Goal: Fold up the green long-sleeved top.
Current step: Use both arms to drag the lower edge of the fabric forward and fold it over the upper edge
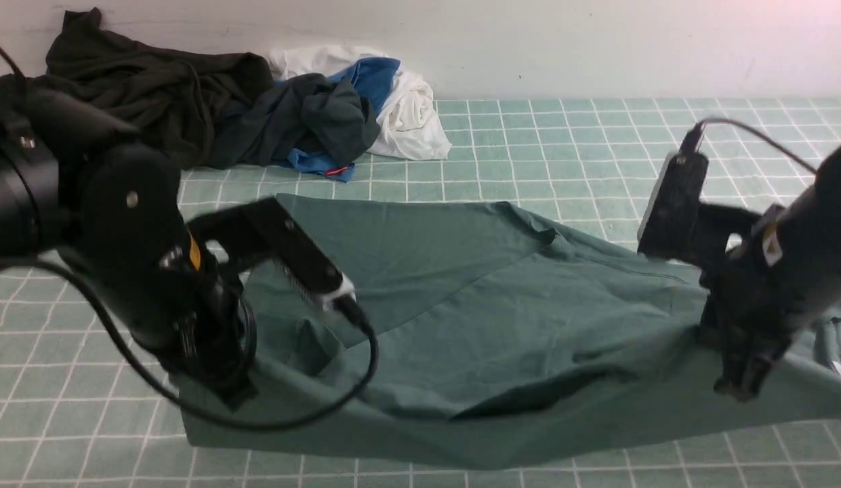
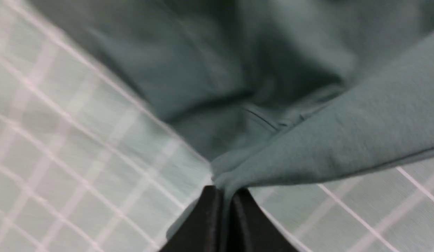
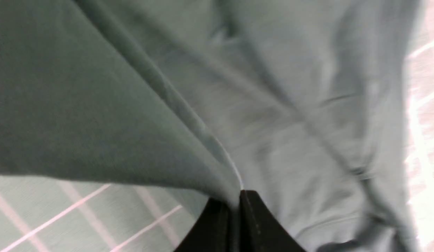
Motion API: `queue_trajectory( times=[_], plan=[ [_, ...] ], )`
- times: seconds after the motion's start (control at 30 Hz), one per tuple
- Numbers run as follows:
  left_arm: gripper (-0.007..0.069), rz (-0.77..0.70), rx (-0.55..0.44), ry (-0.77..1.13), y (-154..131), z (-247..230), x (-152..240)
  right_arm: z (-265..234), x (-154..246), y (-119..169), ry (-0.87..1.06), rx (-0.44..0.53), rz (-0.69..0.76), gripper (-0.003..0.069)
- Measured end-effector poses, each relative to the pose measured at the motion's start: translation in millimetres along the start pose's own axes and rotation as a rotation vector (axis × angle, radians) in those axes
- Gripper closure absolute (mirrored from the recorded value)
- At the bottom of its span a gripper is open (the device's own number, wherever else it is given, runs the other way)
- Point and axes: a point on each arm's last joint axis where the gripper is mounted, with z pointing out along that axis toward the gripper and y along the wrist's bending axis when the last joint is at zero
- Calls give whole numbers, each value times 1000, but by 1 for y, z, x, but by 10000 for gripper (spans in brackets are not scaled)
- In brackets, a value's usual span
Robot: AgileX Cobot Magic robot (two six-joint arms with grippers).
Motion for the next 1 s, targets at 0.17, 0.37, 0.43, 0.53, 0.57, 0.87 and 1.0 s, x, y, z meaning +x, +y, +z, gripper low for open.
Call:
queue_trajectory(
  times=[0.17,0.37,0.43,0.53,0.57,0.87,1.0],
  plan=[
    [618,-45,-64,-48,51,-6,-33,4,-16,-47,-24,8,51,646],
    [618,-92,-101,-69,95,13,-67,26,-34,-94,-34,33,114,646],
    [618,-100,-104,-68,102,21,-73,33,-37,-101,-32,34,122,646],
    [617,-114,-104,-57,118,42,-85,58,-46,-116,-21,29,133,646],
    [616,-115,-102,-53,121,49,-89,65,-49,-118,-21,28,137,646],
    [613,-92,-114,-24,130,103,-98,117,-60,-125,-33,25,202,637],
    [580,-68,-171,-57,135,110,-102,130,-60,-132,-72,54,268,580]
  ],
)
